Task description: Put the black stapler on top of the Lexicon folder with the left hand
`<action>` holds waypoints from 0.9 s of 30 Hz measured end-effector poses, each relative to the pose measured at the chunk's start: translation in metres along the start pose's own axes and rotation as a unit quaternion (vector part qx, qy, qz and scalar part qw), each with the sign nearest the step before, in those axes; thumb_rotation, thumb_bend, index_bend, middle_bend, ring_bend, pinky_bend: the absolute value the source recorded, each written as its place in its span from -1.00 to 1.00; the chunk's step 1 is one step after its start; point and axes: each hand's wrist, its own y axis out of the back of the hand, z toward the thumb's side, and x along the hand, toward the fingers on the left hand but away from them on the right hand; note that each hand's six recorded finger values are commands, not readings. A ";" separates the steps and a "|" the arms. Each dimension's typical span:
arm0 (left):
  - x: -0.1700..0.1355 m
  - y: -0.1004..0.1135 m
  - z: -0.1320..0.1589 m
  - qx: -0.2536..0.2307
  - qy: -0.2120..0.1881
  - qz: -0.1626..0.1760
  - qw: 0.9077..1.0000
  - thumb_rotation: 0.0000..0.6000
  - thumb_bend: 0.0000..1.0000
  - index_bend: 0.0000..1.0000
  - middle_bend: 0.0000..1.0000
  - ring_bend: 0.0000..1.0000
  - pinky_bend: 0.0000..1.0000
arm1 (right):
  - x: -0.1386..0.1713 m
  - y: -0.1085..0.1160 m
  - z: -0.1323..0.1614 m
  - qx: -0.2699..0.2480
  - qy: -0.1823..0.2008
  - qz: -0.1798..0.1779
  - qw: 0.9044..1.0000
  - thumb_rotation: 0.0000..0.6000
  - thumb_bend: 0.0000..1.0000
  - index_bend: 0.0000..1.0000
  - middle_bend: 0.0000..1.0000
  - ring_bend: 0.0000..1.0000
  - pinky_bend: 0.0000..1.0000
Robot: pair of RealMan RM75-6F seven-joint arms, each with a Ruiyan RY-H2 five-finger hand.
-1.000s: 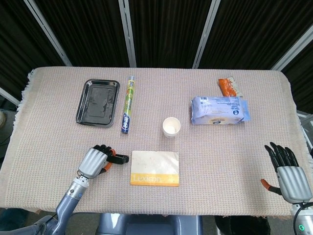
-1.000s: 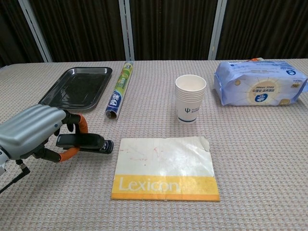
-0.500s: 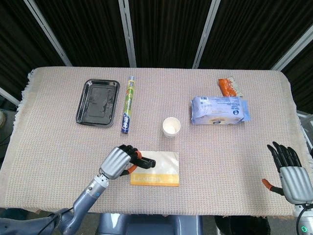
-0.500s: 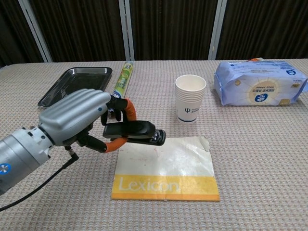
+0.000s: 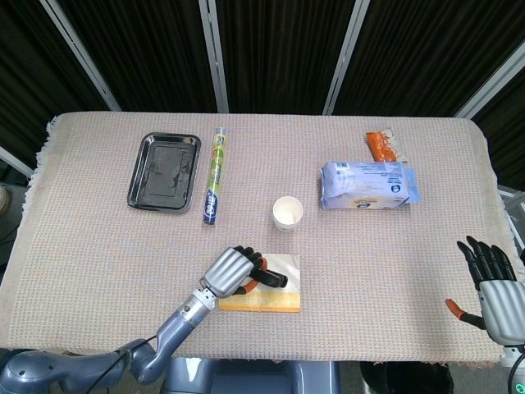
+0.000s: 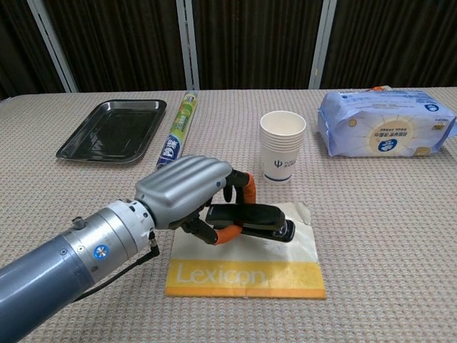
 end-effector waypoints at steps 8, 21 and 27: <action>-0.004 0.002 0.007 -0.004 -0.019 -0.013 1.000 1.00 -0.62 -0.65 -0.47 -0.52 -0.23 | -0.001 0.005 -0.005 -0.002 -0.012 -0.011 1.000 1.00 -0.75 -1.00 -1.00 -1.00 -1.00; -0.039 0.050 -0.024 0.035 0.001 0.002 0.999 1.00 -0.64 -0.97 -0.96 -0.94 -0.55 | -0.001 0.006 -0.006 0.007 -0.016 -0.022 1.000 1.00 -0.75 -1.00 -1.00 -1.00 -1.00; -0.096 0.104 -0.079 0.107 0.086 0.060 0.989 1.00 -0.62 -1.00 -1.00 -1.00 -0.77 | -0.001 0.009 -0.009 0.013 -0.026 -0.035 0.999 1.00 -0.75 -1.00 -1.00 -1.00 -1.00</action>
